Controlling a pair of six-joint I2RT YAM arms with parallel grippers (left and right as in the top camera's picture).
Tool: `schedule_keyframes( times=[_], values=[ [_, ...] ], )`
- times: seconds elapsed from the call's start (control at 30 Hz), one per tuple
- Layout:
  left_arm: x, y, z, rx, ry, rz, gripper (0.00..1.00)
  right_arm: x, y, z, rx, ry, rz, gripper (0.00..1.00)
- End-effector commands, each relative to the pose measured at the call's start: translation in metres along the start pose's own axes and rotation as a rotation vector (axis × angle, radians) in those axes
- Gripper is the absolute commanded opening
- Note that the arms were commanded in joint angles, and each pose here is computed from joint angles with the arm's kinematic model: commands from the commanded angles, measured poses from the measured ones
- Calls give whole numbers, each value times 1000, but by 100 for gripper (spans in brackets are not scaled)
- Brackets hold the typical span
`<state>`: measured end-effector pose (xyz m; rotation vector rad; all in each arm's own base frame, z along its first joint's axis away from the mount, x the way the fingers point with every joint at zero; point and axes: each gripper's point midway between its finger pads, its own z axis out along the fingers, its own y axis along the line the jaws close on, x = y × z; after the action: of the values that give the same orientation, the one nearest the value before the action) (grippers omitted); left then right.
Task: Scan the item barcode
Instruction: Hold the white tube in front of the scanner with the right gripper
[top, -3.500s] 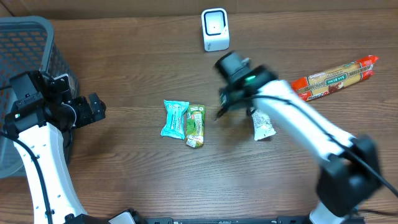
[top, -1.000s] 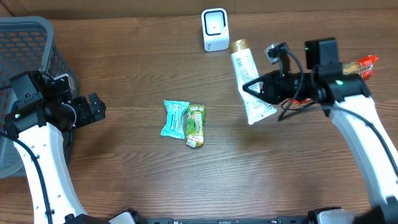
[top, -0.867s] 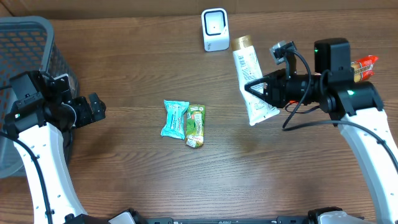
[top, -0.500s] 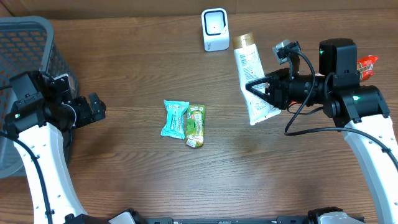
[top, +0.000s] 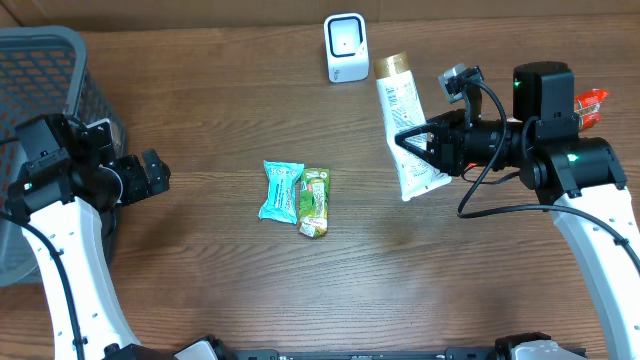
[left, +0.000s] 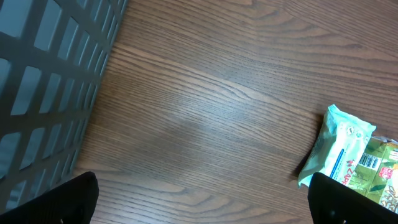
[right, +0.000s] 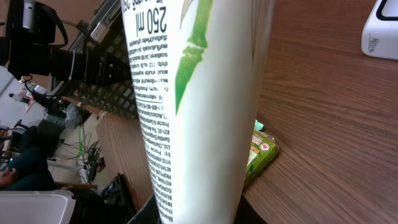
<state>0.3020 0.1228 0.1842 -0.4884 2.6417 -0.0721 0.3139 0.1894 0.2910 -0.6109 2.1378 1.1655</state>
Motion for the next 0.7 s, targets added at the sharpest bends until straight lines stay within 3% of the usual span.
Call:
schedule_keyframes(
  times=[0.0,0.37,0.43,0.53,0.67],
  values=[
    [-3,0,0,-5,-2,-17,100,-16,19,-11,-16,-47,-65,4],
    [-3,0,0,-5,-2,-17,100,-15,7,-11,50,-46,-58,4],
    [-3,0,0,-5,-2,-17,100,-13,-10,-10,148,-36,-45,4],
    [-3,0,0,-5,-2,-17,100,-1,-62,-3,434,10,17,4],
    [-3,0,0,-5,-2,-17,99,7,-97,19,623,59,27,4]
  ],
)
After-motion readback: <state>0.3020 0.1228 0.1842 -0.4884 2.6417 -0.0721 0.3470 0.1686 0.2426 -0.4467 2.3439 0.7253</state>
